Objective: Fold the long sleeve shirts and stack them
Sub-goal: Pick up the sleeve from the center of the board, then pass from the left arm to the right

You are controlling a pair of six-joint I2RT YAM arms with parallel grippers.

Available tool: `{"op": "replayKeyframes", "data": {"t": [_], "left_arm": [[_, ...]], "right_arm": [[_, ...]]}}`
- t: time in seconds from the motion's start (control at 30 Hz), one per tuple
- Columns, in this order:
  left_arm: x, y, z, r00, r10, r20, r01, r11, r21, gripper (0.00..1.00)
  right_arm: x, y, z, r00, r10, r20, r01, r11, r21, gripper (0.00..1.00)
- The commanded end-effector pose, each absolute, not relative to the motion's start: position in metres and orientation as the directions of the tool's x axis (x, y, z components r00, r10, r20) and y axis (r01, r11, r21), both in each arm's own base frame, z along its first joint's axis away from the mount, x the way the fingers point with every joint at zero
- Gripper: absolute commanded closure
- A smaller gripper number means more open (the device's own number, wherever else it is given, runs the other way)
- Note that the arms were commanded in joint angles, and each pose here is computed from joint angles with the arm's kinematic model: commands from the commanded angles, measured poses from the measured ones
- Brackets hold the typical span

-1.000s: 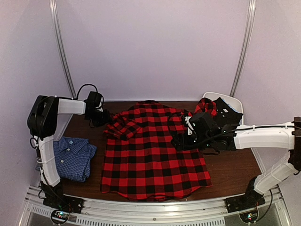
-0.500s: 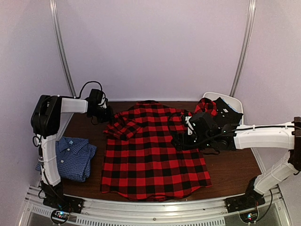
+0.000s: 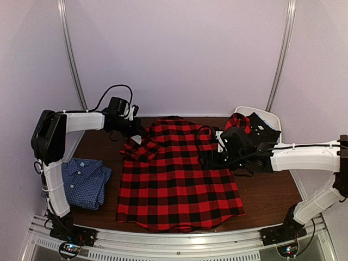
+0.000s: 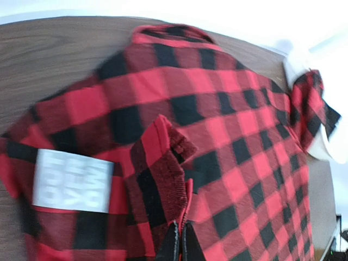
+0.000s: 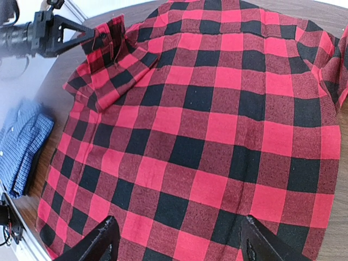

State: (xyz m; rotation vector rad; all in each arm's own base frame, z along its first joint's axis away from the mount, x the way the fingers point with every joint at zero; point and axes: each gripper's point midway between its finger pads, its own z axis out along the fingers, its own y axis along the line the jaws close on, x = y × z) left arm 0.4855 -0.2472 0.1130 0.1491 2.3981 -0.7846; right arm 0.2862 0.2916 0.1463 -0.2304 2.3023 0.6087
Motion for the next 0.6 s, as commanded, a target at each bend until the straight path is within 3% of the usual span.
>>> {"op": "replayKeyframes", "data": {"t": [0.0,0.2,0.57], "left_arm": [[0.45,-0.295,0.141,-0.771,0.016,-0.636,0.447,0.726,-0.523,1.0],[0.411,-0.326,0.127,-0.8,0.044,-0.598,0.469,0.668,-0.578,1.0],[0.363,-0.357,0.094,-0.844,0.077,-0.531,0.458,0.619,-0.638,1.0]], "right_arm": [[0.3,0.295,0.159,-0.697,0.089,-0.711,-0.32,0.849,0.42,0.23],[0.316,0.305,0.16,-0.72,0.181,-0.67,-0.315,0.775,0.548,0.22],[0.341,0.353,0.133,-0.788,0.229,-0.572,-0.313,0.651,0.692,0.11]]}}
